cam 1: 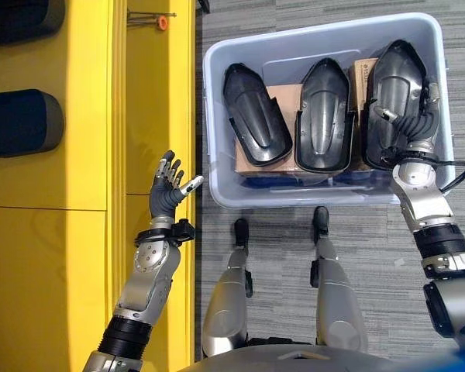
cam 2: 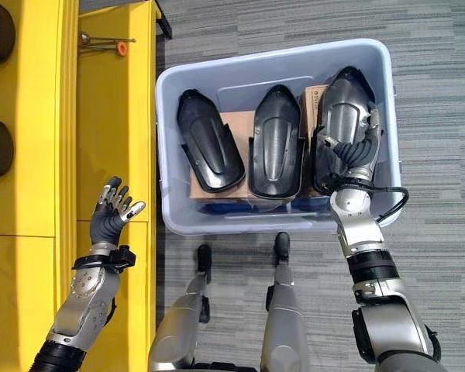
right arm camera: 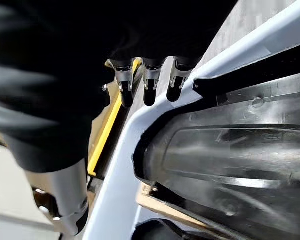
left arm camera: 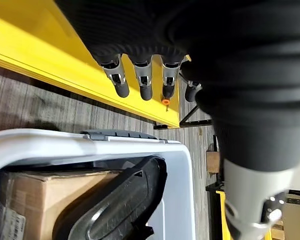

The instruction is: Move parts from the plastic box to the shelf.

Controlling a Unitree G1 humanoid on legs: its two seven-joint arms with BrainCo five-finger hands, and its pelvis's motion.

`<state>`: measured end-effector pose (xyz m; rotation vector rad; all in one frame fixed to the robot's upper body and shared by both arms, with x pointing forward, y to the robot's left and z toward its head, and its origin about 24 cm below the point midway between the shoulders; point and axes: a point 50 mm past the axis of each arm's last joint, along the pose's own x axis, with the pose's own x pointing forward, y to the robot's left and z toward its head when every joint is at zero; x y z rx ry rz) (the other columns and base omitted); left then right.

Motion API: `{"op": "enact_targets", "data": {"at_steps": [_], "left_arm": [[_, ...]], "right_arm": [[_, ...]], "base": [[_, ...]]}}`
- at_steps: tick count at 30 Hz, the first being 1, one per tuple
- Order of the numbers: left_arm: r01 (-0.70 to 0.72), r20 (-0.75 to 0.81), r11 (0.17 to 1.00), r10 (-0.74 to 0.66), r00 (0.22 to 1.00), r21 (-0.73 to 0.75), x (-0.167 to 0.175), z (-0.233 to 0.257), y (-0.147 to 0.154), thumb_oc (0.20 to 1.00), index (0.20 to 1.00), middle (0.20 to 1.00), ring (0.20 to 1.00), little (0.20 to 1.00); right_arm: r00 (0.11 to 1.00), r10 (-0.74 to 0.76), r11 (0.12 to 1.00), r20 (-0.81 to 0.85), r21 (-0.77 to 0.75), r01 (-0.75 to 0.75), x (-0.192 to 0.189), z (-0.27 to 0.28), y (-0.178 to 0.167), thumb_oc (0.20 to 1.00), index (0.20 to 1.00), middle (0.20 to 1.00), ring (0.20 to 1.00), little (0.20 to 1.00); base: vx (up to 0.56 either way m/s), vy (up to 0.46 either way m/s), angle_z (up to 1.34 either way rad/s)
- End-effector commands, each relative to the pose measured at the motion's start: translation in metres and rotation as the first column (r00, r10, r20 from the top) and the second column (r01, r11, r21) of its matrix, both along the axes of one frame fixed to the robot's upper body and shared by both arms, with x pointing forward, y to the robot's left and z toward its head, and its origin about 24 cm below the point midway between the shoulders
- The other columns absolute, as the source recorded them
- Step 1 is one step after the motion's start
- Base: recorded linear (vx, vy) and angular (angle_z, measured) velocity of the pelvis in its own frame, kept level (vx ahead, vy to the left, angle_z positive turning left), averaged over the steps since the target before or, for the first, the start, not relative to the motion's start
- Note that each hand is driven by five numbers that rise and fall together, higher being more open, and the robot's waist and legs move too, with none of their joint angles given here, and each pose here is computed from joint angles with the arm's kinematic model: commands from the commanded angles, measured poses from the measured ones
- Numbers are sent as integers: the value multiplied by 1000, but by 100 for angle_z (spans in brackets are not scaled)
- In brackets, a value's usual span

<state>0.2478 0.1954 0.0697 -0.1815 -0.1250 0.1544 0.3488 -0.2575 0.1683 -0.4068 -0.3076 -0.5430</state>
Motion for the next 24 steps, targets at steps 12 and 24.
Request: {"op": "enact_targets", "data": {"at_steps": [12, 24], "left_arm": [[78, 116, 997, -75, 990, -26, -6, 20, -13, 1000, 1000, 1000, 1000, 1000], [81, 92, 996, -76, 993, -46, -3, 15, -17, 1000, 1000, 1000, 1000, 1000]], "right_arm": [[996, 61, 998, -62, -13, -62, 32, 11, 22, 1000, 1000, 1000, 1000, 1000], [923, 268, 958, -275, 172, -227, 25, -68, 72, 1000, 1000, 1000, 1000, 1000]], "base": [[-1, 1, 1], [-2, 3, 1]]}}
